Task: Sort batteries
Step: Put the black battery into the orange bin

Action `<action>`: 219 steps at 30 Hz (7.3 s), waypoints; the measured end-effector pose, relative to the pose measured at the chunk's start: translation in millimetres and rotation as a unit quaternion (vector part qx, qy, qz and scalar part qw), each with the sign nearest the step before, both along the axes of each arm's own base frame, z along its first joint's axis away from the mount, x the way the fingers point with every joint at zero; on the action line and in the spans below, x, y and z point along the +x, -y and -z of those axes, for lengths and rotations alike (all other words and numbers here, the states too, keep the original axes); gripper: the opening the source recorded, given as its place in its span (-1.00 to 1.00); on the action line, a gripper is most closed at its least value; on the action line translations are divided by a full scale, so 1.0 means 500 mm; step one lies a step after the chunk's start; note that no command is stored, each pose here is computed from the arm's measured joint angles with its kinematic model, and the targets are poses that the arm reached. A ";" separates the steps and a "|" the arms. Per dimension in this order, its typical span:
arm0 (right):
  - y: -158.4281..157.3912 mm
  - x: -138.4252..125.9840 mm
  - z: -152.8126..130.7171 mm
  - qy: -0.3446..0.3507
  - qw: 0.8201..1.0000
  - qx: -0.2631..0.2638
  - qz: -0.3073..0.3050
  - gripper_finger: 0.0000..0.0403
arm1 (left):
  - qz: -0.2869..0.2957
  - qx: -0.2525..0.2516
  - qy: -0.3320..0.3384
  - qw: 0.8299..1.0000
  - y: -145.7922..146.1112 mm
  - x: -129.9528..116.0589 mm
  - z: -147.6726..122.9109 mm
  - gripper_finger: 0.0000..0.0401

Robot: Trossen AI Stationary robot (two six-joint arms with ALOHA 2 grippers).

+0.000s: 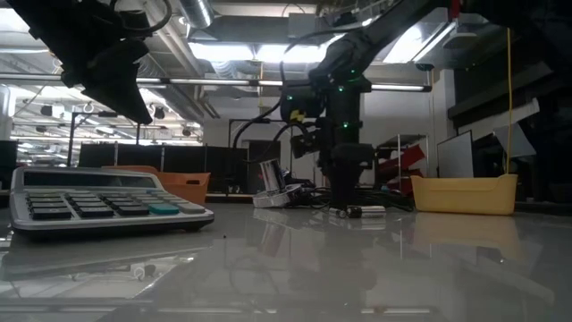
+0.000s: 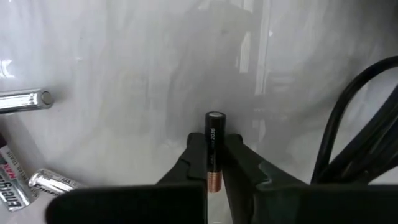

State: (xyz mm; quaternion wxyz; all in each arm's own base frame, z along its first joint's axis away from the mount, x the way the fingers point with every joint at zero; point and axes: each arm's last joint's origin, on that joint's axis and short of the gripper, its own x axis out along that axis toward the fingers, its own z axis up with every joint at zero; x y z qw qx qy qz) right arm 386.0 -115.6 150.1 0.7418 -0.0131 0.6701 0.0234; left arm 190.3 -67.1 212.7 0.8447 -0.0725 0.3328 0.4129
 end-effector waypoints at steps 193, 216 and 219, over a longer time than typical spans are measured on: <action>-0.360 0.155 -0.016 0.279 0.956 -0.020 -0.087 -0.95 | 0.034 -0.014 0.036 0.999 0.010 0.020 -0.011 -0.62; -0.100 0.250 -0.072 0.520 0.847 -0.099 -0.049 -0.79 | 0.045 -0.057 0.135 0.988 -0.023 -0.051 -0.102 -0.62; -0.091 0.251 -0.059 0.519 0.849 -0.078 -0.060 -0.63 | 0.045 -0.057 0.135 0.988 -0.023 -0.051 -0.101 -0.62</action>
